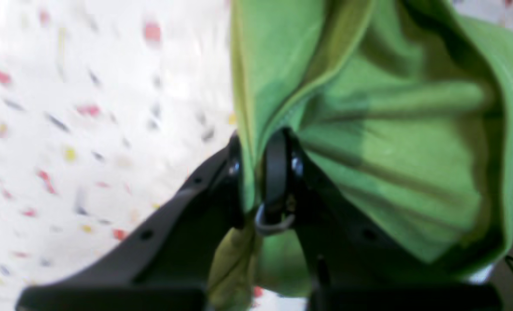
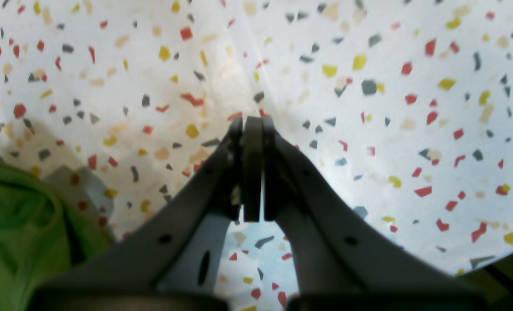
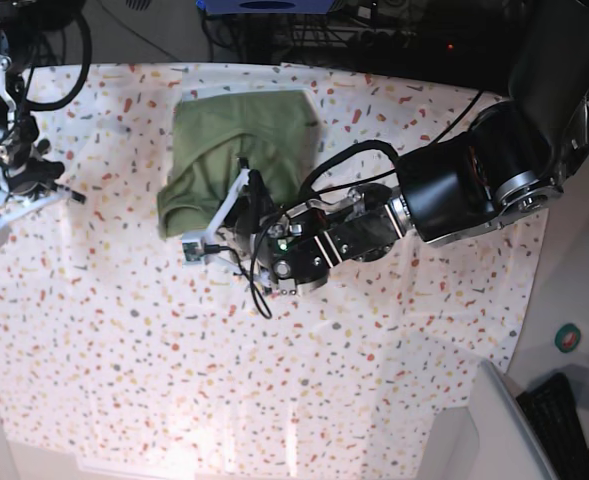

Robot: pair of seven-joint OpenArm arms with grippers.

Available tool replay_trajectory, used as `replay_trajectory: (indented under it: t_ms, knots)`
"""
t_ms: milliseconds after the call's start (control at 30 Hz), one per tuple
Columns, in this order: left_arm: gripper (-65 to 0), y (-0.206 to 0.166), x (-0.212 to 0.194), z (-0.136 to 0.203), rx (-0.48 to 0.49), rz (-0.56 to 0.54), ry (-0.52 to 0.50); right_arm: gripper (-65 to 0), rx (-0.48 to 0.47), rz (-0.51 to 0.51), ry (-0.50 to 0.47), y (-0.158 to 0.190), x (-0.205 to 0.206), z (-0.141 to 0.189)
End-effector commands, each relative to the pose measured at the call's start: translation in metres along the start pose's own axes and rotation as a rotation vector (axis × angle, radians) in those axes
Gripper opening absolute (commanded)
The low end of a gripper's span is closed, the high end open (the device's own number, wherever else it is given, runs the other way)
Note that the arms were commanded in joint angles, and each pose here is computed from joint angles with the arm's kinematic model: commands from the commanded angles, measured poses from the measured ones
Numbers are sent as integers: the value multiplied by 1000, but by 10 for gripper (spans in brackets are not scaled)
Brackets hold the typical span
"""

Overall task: Layout the t-shirt on the table in an organized manner, then fold the t-shirt properly
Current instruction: 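Smooth the bundle with the left gripper and release it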

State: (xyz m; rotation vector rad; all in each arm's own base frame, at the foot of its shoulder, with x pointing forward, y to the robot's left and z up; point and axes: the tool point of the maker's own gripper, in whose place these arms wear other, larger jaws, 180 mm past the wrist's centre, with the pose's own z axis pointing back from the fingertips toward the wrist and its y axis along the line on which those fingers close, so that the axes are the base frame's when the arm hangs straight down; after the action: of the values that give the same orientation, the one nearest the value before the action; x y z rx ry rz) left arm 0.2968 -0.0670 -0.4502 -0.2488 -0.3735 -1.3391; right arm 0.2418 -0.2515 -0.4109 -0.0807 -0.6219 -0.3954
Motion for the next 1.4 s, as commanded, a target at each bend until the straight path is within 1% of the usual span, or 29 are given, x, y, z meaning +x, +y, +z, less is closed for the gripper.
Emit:
replay_trajectory:
  t_ms: [0,100,167,400,733,833,1067,1133,1167,1200,1233,1267,1300,1367]
  knots:
    - [-650,18,17,9,56,-39,-26,-650,-2,14,-57,-1,17,3]
    - [-650,18,25,4,113,-134,-8,-650,0,9,-47,0,12,3]
    - [-650,12,22,0,118,-153,2,-650,-1,10,-46,0,12,3]
    - [-650,11,22,-1,126,-168,3,-650,2,5,-42,1,10,3]
    - [-650,9,36,0,127,-181,-18,-650,3,4,-42,2,9,3]
    - [-527,9,38,0,126,-181,-23,-650,3,4,-42,2,9,3]
    - [-163,17,52,6,146,-195,-41,-650,5,6,-41,2,9,3]
    - [-105,29,63,15,167,-155,-80,-650,4,7,-40,2,9,3]
    - [-100,36,68,21,174,-112,-106,-650,7,5,-39,3,8,3]
    - [-109,49,77,31,194,-63,-148,-650,10,7,-41,4,8,4]
    - [-127,58,84,42,208,-10,-196,-650,11,10,-37,3,5,6]
    - [-158,64,92,56,218,49,-252,-650,18,17,-41,5,3,11]
    - [-201,72,92,70,233,109,-292,-650,41,36,-42,13,-1,17]
    - [-326,73,82,91,244,219,-353,-650,107,99,-31,37,-14,30]
